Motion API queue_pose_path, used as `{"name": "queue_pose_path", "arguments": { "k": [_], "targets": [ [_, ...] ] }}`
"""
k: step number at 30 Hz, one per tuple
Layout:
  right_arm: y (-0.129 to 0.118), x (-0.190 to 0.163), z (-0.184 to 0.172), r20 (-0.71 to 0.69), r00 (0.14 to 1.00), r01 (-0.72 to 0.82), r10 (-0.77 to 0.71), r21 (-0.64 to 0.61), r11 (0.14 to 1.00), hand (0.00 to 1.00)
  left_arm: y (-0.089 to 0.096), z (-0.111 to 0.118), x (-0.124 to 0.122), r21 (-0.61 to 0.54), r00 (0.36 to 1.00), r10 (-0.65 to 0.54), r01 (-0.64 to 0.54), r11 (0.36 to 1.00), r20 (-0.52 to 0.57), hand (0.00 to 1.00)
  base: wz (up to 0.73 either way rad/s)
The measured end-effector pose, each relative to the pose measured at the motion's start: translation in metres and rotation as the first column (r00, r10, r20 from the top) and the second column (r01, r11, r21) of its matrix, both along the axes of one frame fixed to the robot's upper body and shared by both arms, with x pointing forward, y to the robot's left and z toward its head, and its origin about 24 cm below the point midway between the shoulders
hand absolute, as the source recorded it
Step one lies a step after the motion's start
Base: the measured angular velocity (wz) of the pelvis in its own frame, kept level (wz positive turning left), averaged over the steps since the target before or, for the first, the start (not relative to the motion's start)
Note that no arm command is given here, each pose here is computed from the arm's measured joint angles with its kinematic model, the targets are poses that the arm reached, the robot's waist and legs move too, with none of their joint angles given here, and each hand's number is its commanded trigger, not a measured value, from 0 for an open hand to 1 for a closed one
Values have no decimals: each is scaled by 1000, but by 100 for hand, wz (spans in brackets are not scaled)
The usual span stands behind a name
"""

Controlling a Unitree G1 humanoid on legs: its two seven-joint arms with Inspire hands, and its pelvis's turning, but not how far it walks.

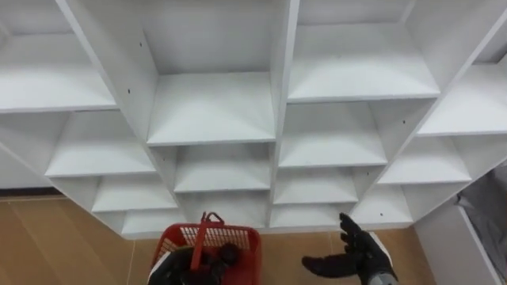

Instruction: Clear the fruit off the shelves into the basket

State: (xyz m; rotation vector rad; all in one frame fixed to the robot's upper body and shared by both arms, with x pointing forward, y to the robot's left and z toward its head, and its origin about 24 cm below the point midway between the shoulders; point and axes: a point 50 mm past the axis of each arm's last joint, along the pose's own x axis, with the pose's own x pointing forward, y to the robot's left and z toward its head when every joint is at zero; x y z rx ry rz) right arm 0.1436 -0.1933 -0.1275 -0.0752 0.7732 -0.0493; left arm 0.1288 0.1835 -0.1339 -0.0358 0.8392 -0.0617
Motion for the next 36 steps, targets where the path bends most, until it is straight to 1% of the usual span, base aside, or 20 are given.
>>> {"name": "queue_pose_path", "arguments": {
  "k": [4, 6, 10, 12, 15, 20, 24, 26, 31, 34, 36],
  "targets": [
    [-8, -11, -3, -33, 999, 16, -17, -23, 1000, 0, 9, -2, -9, 33, 998, 62, -61, 998, -20, 100, 1],
    [-19, -24, -9, -80, 995, 54, -59, -63, 997, 0, 18, -5, -22, 64, 992, 117, -114, 991, -49, 100, 0],
    [-34, -35, -13, -117, 982, 137, -149, -106, 985, 0, 33, -10, -35, 107, 976, 197, -187, 977, -91, 100, 0],
    [-44, -49, -18, -169, 964, 182, -204, -138, 974, 0, 41, -13, -47, 134, 964, 234, -216, 967, -130, 100, 0],
    [-51, -72, -26, -257, 933, 213, -252, -170, 962, 0, 47, -18, -60, 156, 947, 268, -242, 958, -177, 100, 3],
    [-57, -106, -32, -360, 877, 252, -317, -216, 943, 0, 54, -24, -82, 183, 907, 332, -292, 939, -258, 100, 0],
    [-60, -124, -35, -435, 826, 283, -359, -230, 931, 0, 63, -26, -91, 198, 865, 405, -359, 912, -296, 100, 0],
    [-60, -128, -36, -461, 808, 292, -367, -228, 929, 0, 64, -26, -94, 205, 852, 418, -369, 907, -315, 100, -4],
    [-52, -127, -40, -503, 805, 263, -313, -171, 950, 0, 65, -27, -96, 217, 845, 413, -357, 908, -339, 100, 0],
    [-52, -126, -40, -509, 805, 256, -304, -165, 953, 0, 61, -28, -96, 210, 846, 403, -348, 914, -350, 100, 2],
    [-51, -123, -40, -514, 808, 240, -289, -160, 957, 0, 58, -29, -96, 214, 853, 377, -317, 924, -361, 100, 0]
  ]
}}
